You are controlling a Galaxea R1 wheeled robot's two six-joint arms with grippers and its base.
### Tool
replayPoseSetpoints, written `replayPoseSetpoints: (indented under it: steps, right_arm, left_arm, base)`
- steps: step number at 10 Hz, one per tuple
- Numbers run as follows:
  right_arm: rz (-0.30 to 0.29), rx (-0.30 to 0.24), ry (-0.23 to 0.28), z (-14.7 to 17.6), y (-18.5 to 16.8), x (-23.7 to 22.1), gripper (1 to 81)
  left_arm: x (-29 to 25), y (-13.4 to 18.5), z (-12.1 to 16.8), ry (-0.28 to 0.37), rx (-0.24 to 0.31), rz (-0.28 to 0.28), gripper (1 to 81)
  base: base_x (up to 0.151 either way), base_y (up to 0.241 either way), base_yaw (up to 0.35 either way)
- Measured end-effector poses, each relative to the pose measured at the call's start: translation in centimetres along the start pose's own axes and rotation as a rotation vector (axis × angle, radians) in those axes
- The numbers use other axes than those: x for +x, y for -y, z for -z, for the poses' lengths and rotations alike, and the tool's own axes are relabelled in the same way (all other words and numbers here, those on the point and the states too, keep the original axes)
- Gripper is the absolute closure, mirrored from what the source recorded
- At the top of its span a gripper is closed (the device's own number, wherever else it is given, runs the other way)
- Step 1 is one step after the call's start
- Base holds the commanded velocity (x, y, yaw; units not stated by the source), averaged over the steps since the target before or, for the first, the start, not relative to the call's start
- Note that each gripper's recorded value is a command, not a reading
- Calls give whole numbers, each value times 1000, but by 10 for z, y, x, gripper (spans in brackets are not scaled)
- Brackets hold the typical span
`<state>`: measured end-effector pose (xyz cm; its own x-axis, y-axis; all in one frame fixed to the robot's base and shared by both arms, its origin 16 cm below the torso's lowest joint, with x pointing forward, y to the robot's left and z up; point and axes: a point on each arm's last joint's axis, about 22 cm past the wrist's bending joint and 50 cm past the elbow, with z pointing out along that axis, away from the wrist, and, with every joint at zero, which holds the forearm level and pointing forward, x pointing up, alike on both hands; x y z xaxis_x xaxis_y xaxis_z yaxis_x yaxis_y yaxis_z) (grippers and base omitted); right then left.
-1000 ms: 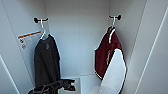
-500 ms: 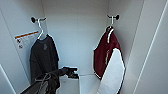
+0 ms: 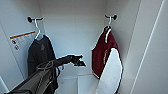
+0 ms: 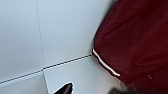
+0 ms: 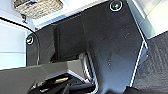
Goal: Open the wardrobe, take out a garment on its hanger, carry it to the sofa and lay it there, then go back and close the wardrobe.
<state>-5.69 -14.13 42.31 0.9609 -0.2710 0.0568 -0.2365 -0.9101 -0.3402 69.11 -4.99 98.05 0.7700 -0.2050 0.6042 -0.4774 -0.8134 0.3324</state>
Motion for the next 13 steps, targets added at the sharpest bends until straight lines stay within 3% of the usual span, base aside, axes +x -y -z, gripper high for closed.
replayPoseSetpoints:
  steps: [3, 4, 8, 11, 13]
  right_arm:
    - [-94, -5, -34, 2, -1, -14, 10]
    - [-117, -7, -42, 2, -1, -18, 10]
    - [-128, -7, -46, 2, -1, -19, 10]
    - [-129, -2, -46, 1, 4, -19, 10]
    - [-129, -2, -46, 1, 4, -19, 10]
  left_arm:
    - [24, -136, -27, 32, -166, -78, 10]
    - [34, -163, -26, 31, -201, -88, 10]
    - [120, -203, 44, -66, -267, -64, 10]
    - [156, -227, 84, -110, -386, 63, 10]
    - [183, -239, 109, -166, -439, 110, 10]
  base:
    - [0, 0, 0]
    - [0, 0, 0]
    - [0, 0, 0]
    - [0, 0, 0]
    - [0, 0, 0]
